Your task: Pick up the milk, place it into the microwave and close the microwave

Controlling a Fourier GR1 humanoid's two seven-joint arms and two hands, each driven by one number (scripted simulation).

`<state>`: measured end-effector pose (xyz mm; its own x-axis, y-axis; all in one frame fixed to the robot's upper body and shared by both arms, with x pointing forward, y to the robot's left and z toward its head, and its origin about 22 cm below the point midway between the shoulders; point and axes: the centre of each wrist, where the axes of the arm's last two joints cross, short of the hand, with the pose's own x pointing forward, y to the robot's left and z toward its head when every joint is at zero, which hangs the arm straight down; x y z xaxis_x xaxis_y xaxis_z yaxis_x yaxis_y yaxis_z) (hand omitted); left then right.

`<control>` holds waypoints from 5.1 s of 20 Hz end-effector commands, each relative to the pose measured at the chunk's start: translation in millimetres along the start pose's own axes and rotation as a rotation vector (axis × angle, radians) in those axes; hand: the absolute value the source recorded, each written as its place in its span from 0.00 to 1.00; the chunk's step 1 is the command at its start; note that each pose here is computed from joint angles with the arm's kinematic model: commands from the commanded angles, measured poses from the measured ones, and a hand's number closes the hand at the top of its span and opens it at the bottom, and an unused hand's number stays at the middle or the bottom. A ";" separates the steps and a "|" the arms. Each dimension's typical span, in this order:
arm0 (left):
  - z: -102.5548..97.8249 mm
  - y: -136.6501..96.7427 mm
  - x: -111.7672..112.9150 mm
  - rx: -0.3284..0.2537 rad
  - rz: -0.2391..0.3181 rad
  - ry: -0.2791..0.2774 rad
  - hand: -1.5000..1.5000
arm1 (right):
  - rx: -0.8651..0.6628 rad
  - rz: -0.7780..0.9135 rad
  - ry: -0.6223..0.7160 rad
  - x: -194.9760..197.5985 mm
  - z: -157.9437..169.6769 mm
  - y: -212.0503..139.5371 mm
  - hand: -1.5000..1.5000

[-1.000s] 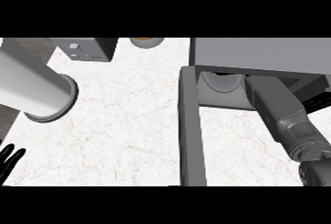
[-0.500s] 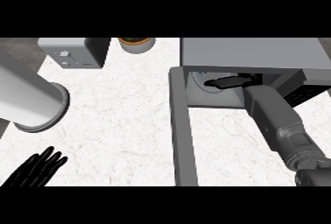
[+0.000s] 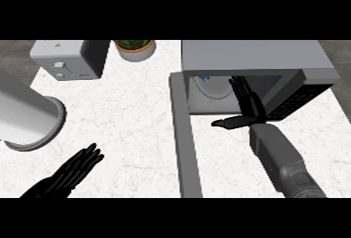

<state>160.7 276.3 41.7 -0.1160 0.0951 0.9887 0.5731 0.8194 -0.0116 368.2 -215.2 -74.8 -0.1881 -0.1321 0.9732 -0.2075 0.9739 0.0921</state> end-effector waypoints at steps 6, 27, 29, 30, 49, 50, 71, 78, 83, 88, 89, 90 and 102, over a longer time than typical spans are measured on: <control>-46.4 -1.9 -12.6 -0.023 -0.074 0.010 1.00 | -0.013 0.056 0.094 -40.4 88.4 -20.6 0.00; -129.1 -64.3 -88.4 -0.193 -0.181 0.065 1.00 | -0.094 0.055 -0.052 54.7 241.7 -118.7 0.00; -136.8 -85.7 -84.3 -0.239 -0.209 0.024 1.00 | -0.072 0.064 -0.079 73.1 263.6 -121.8 0.00; -145.7 -97.8 -93.2 -0.258 -0.208 0.042 1.00 | -0.063 0.062 -0.103 73.6 257.1 -117.0 0.00; -188.4 -187.5 -96.2 -0.179 -0.265 0.069 1.00 | 0.245 -0.066 -0.184 169.4 214.5 -75.7 0.00; -200.1 -186.9 -84.4 -0.161 -0.269 0.057 1.00 | 0.232 -0.070 -0.177 171.2 217.3 -69.5 0.00; -289.1 -146.7 -41.7 0.205 -0.286 -0.039 1.00 | 0.325 -0.070 -0.165 215.4 190.0 -48.5 0.00; -307.5 -127.6 -36.1 0.259 -0.239 -0.036 1.00 | 0.321 -0.062 -0.164 228.7 185.5 -47.5 0.00; -313.4 -115.4 -36.4 0.307 -0.201 -0.040 1.00 | 0.315 -0.075 -0.174 232.1 187.2 -49.6 0.00; -316.2 -116.0 -31.5 0.302 -0.123 -0.030 1.00 | 0.320 -0.074 -0.186 239.0 179.2 -51.7 0.00; -313.6 -114.0 -37.1 0.295 -0.126 -0.028 1.00 | 0.319 -0.063 -0.194 242.7 179.6 -52.7 0.00; -312.6 -115.4 -37.7 0.305 -0.118 -0.026 1.00 | 0.306 -0.094 -0.193 238.7 180.3 -48.6 0.00; -311.4 -107.7 -41.9 0.426 -0.089 -0.075 1.00 | 0.386 -0.104 -0.207 248.4 175.1 -50.0 0.00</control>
<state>328.2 -4.1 41.4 -0.2151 0.0674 0.9743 0.2983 0.9545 -0.0002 163.3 -329.3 124.1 -0.3320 -0.2878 0.8983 -0.5499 0.8328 0.0636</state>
